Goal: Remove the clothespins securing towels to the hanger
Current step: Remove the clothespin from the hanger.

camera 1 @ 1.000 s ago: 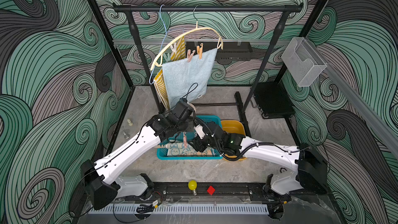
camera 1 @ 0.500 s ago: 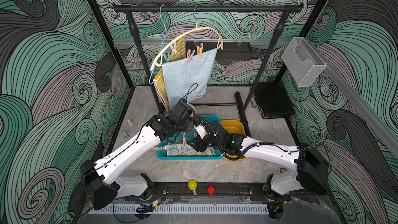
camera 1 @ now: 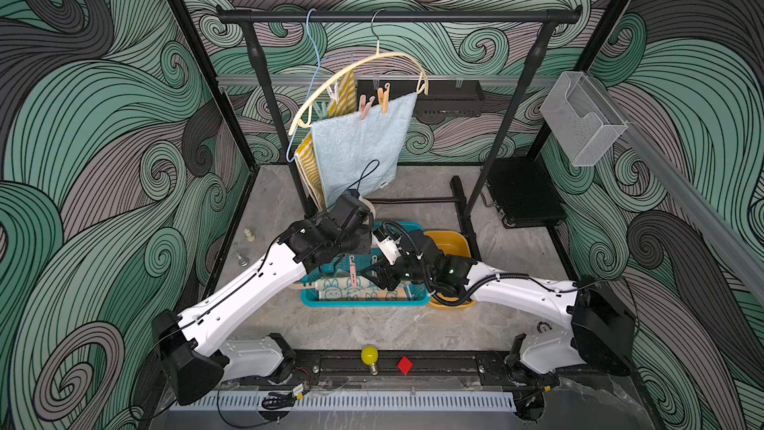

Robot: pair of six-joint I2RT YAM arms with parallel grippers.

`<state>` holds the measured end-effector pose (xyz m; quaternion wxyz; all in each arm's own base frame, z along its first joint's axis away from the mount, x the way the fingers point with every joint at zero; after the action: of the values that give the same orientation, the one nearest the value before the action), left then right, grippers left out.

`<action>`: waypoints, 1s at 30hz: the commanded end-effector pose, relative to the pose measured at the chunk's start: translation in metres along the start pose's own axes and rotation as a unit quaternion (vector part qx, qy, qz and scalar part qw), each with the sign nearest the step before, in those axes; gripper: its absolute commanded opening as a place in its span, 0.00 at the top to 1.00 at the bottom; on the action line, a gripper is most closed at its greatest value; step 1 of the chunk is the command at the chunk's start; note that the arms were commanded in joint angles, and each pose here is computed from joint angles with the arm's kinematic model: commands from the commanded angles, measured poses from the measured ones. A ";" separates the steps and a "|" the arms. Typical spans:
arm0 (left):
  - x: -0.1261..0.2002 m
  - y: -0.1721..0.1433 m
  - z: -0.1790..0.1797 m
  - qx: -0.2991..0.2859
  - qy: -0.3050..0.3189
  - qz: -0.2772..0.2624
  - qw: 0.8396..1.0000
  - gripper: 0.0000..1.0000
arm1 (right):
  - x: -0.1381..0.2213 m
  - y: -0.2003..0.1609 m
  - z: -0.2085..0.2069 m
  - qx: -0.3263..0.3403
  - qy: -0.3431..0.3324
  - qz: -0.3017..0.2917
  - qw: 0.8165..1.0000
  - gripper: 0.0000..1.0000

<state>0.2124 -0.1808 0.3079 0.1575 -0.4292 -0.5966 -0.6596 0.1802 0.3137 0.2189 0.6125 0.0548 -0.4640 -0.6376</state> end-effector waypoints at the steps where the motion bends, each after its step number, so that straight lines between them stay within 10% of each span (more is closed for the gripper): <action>1: 0.009 0.000 -0.004 -0.016 -0.025 -0.005 1.000 1.00 | 0.007 0.005 0.003 -0.004 0.024 -0.014 1.000 0.52; 30: 0.006 -0.009 -0.001 -0.033 -0.025 -0.006 0.999 1.00 | 0.009 0.006 -0.001 -0.013 0.074 -0.015 0.997 0.57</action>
<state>0.2085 -0.1780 0.3031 0.1458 -0.4327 -0.5899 -0.6660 0.1804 0.3084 0.2165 0.6405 0.0748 -0.4221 -0.6372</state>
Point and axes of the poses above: each gripper's point midway between its finger pads, its own x axis back along the fingers, its own z axis along the line the jaws close on, y = z × x, the point moved 9 cm from there along x, back along the fingers, and after that the axes turned 13 degrees about -x, right-handed, at the moved point
